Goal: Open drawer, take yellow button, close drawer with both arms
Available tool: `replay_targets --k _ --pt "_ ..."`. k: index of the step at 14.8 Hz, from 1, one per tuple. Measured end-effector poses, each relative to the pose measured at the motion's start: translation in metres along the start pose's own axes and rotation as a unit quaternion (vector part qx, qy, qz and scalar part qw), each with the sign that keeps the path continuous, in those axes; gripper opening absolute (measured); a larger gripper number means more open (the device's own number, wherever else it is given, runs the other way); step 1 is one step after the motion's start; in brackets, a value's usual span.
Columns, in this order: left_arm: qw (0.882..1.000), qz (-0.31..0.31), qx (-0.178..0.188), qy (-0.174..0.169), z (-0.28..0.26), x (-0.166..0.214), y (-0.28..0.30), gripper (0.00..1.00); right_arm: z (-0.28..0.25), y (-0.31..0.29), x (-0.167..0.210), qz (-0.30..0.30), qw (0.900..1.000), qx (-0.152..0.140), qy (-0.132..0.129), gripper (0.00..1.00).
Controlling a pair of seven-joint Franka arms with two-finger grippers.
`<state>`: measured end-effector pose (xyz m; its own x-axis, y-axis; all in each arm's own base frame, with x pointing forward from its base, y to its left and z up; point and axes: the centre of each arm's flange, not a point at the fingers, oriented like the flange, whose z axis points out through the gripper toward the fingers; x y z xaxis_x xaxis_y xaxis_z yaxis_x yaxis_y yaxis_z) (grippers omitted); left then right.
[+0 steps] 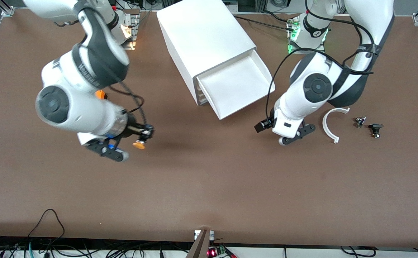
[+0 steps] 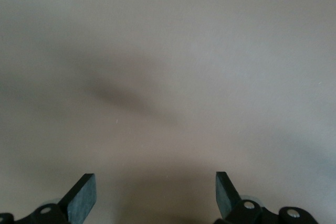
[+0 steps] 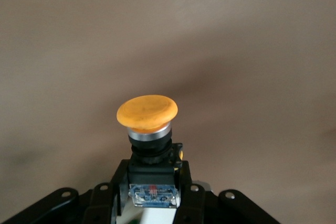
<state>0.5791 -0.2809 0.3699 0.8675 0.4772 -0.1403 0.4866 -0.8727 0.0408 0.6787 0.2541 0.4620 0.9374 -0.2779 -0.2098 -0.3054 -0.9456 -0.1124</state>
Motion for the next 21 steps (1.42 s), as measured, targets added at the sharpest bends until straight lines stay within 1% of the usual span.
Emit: replay_targets --k 2,4,6,7,11,14,16,19,21 --pt "1.0 -0.014 0.008 -0.004 0.009 -0.021 0.009 1.0 0.013 0.045 0.031 -0.045 0.998 -0.035 0.001 0.41" --pt "1.0 -0.018 0.013 -0.006 0.014 -0.043 0.019 1.0 0.028 0.08 0.054 -0.077 0.994 -0.072 0.006 0.41" --pt "1.0 -0.012 0.016 -0.01 0.018 -0.065 0.027 1.0 0.047 0.108 0.073 -0.103 0.991 -0.09 0.012 0.41" --pt "1.0 -0.005 0.019 -0.013 0.022 -0.082 0.032 1.0 0.066 0.133 0.089 -0.121 0.988 -0.093 0.017 0.41" --pt "0.999 0.016 0.024 -0.021 0.027 -0.114 0.041 1.0 0.12 0.2 0.12 -0.143 0.986 -0.084 0.031 0.41" --pt "0.999 0.026 0.028 -0.024 0.03 -0.13 0.043 1.0 0.166 0.24 0.127 -0.133 0.987 -0.081 0.036 0.41" --pt "0.999 0.032 0.031 -0.026 0.032 -0.143 0.045 1.0 0.19 0.257 0.127 -0.125 0.988 -0.081 0.032 0.41" --pt "0.998 0.044 0.037 -0.033 0.038 -0.172 0.049 1.0 0.207 0.271 0.128 -0.117 0.99 -0.081 0.023 0.41" --pt "0.997 0.056 0.043 -0.038 0.043 -0.19 0.05 1.0 0.211 0.272 0.128 -0.115 0.99 -0.081 0.021 0.41"
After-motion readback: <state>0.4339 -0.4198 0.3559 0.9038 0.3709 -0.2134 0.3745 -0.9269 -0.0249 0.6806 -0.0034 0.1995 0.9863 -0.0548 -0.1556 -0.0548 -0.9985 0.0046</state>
